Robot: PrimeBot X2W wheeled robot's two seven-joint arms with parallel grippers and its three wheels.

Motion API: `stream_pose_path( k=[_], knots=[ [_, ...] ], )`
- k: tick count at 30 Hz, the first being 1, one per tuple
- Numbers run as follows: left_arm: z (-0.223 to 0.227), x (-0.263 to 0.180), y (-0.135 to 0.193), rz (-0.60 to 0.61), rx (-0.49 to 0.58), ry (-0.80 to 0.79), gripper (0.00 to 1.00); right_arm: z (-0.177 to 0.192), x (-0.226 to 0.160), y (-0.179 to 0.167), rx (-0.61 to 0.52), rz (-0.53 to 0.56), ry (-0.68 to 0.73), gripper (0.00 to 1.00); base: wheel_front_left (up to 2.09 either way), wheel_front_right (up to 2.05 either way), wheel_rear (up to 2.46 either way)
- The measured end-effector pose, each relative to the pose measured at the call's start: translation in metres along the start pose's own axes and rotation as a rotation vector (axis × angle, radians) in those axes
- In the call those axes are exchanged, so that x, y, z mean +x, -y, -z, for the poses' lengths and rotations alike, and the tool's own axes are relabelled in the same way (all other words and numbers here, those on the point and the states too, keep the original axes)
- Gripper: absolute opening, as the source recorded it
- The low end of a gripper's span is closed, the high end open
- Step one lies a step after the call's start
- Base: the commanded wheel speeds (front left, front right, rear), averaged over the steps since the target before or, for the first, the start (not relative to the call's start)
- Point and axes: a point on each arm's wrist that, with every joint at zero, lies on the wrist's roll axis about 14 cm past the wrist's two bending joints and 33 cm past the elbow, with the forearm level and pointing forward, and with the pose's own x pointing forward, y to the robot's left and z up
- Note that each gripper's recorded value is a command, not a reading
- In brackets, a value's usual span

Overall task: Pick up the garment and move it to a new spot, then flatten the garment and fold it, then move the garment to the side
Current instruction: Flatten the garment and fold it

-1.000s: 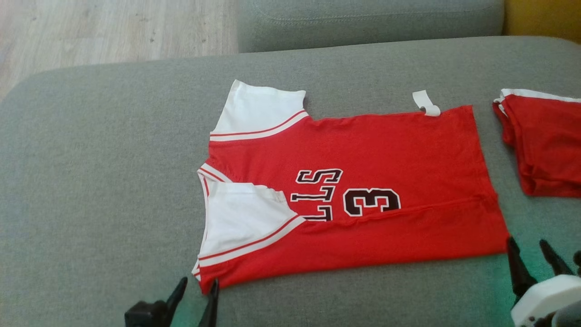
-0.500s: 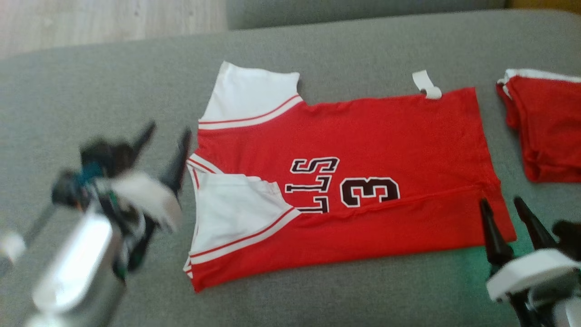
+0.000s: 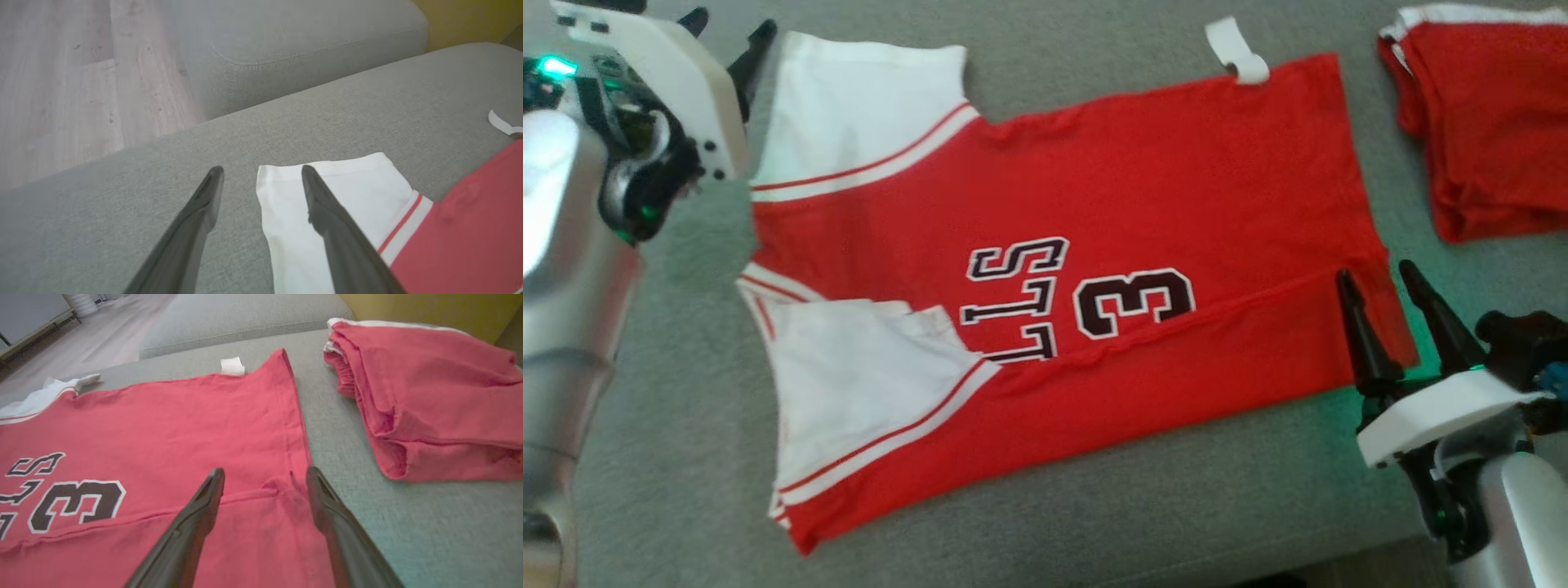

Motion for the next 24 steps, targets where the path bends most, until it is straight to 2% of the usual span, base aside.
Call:
stream_pose_path(
  k=[6, 14, 24],
  knots=[
    [0.026, 0.037, 0.001, 0.029, -0.005, -0.132, 1.0, 0.012, -0.003, 0.015, 0.004, 0.048, -0.03, 1.0, 0.0, 0.0, 0.0],
    [0.052, 0.065, -0.008, 0.025, 0.011, -0.217, 1.0, 0.021, -0.006, 0.027, 0.02, 0.101, -0.046, 1.0, 0.0, 0.0, 0.0],
    [0.053, 0.082, -0.009, 0.036, 0.045, -0.249, 1.0, 0.03, -0.012, 0.041, 0.028, 0.152, -0.068, 1.0, 0.0, 0.0, 0.0]
  ],
)
